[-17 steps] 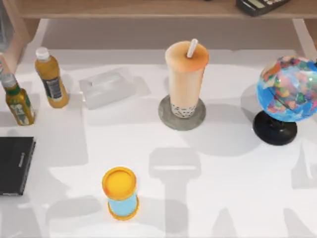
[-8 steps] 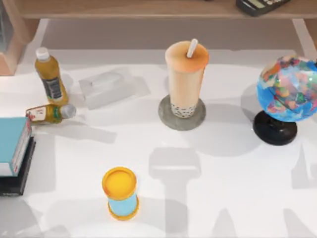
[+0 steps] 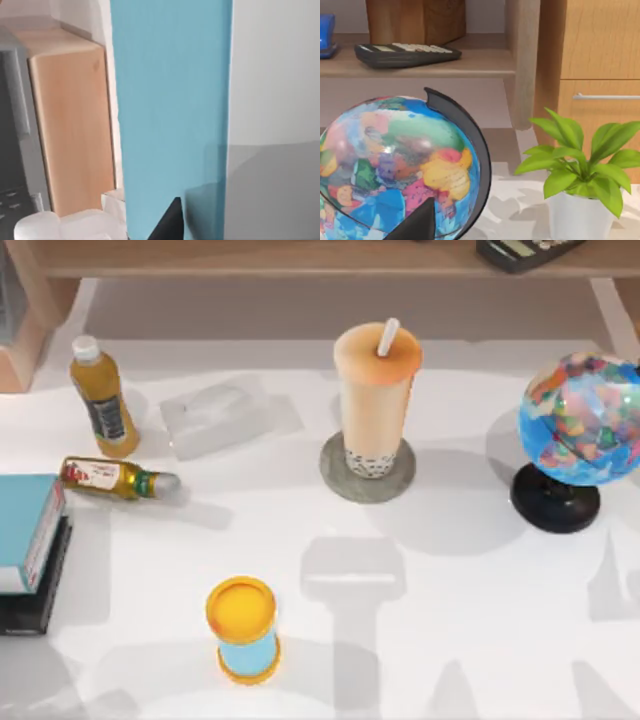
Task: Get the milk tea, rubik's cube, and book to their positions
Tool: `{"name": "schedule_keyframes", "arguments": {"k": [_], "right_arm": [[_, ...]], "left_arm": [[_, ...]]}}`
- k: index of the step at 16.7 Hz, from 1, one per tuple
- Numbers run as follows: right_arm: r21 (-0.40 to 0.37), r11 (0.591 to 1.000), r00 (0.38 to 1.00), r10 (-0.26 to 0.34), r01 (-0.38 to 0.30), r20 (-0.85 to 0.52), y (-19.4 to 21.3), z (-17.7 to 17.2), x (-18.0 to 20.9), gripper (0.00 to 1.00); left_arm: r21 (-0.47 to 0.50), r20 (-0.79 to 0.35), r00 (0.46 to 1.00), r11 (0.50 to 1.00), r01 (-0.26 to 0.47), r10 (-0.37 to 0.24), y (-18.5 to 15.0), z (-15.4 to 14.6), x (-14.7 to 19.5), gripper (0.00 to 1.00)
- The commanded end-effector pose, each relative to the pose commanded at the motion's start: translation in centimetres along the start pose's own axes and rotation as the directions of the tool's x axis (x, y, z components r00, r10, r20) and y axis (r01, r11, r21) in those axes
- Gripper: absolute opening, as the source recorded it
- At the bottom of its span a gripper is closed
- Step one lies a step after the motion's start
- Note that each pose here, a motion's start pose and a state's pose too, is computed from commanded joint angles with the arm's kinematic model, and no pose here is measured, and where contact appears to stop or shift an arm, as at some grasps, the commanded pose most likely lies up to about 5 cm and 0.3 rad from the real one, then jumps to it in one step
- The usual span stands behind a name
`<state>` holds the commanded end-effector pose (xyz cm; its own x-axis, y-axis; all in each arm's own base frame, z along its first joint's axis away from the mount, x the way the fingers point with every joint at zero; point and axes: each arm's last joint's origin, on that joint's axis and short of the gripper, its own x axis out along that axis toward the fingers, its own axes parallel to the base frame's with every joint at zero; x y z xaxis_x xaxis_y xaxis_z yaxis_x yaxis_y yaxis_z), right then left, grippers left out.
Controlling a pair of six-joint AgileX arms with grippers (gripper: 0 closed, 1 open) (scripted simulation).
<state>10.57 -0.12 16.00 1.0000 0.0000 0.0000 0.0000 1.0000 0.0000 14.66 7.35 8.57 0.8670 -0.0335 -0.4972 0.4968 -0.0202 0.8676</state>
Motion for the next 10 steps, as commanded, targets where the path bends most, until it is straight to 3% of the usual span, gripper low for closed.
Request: {"name": "schedule_keyframes", "arguments": {"k": [4,10], "right_arm": [[0.0,1.0,1.0,0.0,0.0,0.0,0.0,0.0,0.0,1.0],[0.0,1.0,1.0,0.0,0.0,0.0,0.0,0.0,0.0,1.0]], "left_arm": [[-0.001,0.0,1.0,1.0,0.001,-0.001,-0.03,0.01,0.05,0.0],[-0.001,0.0,1.0,1.0,0.001,-0.001,-0.03,0.01,0.05,0.45]]}}
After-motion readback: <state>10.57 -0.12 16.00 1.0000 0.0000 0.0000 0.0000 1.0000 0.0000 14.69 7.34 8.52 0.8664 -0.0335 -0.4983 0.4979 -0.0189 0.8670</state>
